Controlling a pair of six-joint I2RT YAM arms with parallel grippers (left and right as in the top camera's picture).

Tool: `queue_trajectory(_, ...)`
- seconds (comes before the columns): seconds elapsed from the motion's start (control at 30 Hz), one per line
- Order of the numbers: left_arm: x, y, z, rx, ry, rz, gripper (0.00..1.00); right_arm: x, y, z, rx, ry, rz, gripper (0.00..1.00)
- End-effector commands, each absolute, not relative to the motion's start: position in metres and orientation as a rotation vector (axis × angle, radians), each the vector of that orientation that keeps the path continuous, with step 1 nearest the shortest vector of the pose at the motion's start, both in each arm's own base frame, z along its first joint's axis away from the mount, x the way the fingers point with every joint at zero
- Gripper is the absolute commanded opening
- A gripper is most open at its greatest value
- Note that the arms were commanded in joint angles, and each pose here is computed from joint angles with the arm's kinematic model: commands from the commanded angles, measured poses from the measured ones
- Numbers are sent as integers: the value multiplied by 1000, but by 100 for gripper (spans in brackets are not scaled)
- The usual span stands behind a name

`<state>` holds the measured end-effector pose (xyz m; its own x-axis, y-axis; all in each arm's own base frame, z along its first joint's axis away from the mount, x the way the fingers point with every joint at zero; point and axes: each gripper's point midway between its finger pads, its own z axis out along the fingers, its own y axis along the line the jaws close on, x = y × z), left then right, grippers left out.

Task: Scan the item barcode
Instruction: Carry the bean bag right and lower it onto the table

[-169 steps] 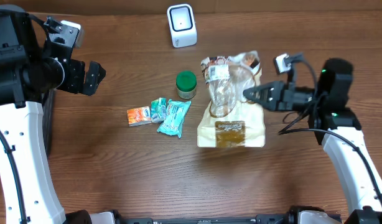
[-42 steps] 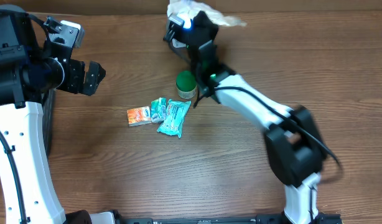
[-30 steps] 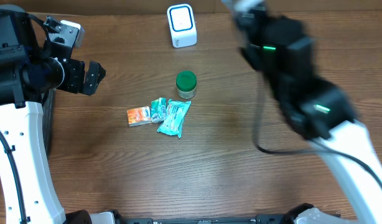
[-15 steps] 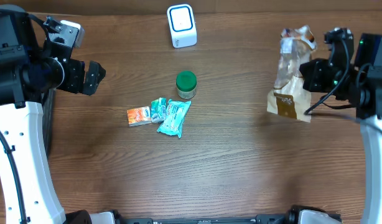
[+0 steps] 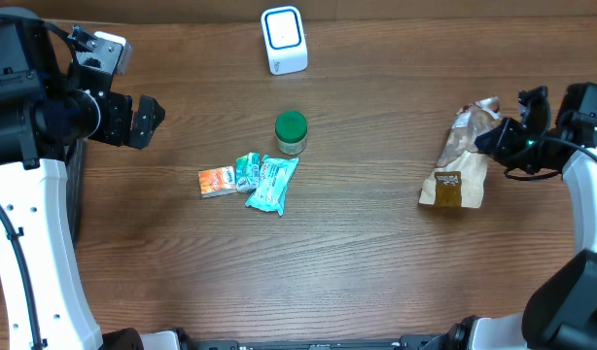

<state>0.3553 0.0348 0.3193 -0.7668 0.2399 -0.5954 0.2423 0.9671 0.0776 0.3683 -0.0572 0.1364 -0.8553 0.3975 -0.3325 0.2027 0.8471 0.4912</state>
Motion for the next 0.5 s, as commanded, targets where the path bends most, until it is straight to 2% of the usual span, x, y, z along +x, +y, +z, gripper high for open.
queue_trajectory(0.0,355,35,328,363,2447,11,100,368,-70,128,527,2591,646,4)
queue_trajectory(0.4,355,35,328,363,2447,11,99,364,-92,84,640,2684,585,4)
queue_trajectory(0.43,355,35,328,363,2447,11,100,364,-94,82,644,2690,569,9)
queue_trajectory(0.47,355,35,328,363,2447,11,100,362,-96,81,653,2701,543,28)
